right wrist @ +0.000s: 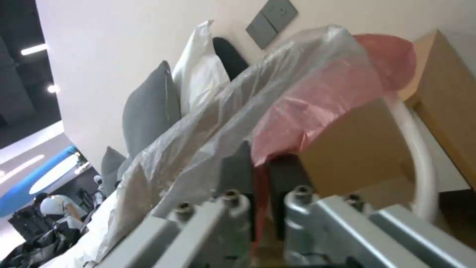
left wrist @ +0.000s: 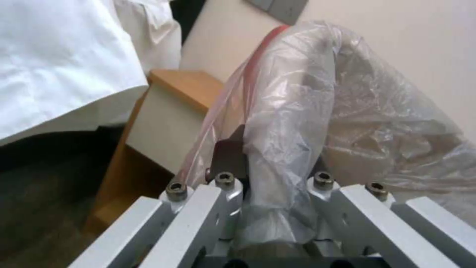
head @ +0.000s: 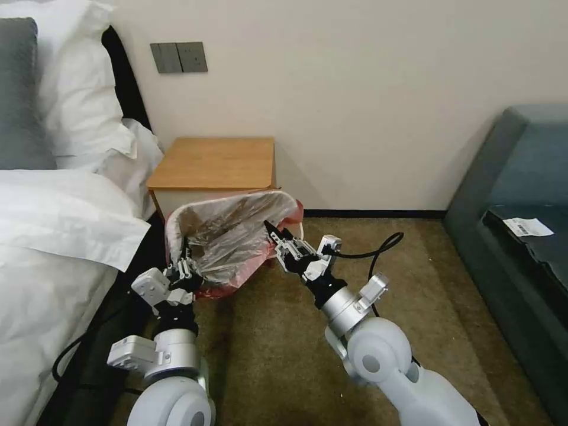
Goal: Pick up the garbage bag from the table and place it over the trash can.
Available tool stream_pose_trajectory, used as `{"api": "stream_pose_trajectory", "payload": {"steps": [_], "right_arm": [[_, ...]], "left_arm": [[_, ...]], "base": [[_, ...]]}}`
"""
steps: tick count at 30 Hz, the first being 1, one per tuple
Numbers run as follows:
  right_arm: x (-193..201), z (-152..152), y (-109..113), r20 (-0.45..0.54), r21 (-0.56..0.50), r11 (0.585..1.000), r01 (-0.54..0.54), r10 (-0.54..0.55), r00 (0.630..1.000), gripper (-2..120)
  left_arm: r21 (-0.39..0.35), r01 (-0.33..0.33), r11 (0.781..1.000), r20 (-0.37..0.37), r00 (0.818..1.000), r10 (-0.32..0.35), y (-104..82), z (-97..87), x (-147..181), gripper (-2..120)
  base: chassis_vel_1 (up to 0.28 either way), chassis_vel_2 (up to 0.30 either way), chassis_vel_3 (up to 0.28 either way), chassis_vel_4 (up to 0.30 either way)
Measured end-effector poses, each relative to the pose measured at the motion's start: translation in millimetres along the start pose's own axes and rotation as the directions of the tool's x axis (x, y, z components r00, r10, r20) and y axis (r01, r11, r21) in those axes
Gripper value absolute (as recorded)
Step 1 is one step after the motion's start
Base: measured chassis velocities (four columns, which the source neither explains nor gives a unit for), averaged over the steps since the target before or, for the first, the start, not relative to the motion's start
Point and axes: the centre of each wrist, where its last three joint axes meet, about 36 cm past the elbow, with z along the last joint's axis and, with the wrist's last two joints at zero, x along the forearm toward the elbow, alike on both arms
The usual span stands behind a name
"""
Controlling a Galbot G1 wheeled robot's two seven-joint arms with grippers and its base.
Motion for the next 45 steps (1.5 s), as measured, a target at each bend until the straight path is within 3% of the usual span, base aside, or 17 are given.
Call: {"api": "stream_pose_trajectory", "payload": {"steps": [8,11,18,24,36,45], "right_arm": [[2,-1,3,0.008,0.020,1.000,-0.002,0.002,1.000,0],[8,-6,8,-0.001,0.150,0.988,-0.048,0.048,0.999,0],[19,-15,20,-0.045,0.271,0.948,-0.164,0.182,0.982,0],[27,-17,26,-0.045,0.303,0.930,-0.207,0.231,0.972,0],[40,-15,42,-0.036,0.296,0.932,-0.208,0.229,0.973,0],[38,-9,18,-0.017,0.314,0.914,-0.255,0.275,0.961,0]], "left_arm": [[-0.004,0.008,1.000,0.000,1.000,-0.008,2.2,1.4,-3,11],[-0.010,0.013,1.000,0.007,1.000,-0.013,4.0,1.2,-5,11],[-0.012,0.019,1.000,0.011,1.000,-0.018,4.6,3.3,-8,11],[-0.008,0.029,1.000,0.015,0.999,-0.029,4.0,3.7,-9,11],[0.012,0.040,0.999,0.028,0.999,-0.040,3.0,-0.6,-11,11],[0.064,0.029,0.998,0.026,0.999,-0.031,-0.8,-11.4,-7,11]], "base": [[0.000,0.000,0.000,0.000],[0.000,0.000,0.000,0.000],[0.000,0.000,0.000,0.000],[0.000,0.000,0.000,0.000],[0.000,0.000,0.000,0.000],[0.000,0.000,0.000,0.000]]}}
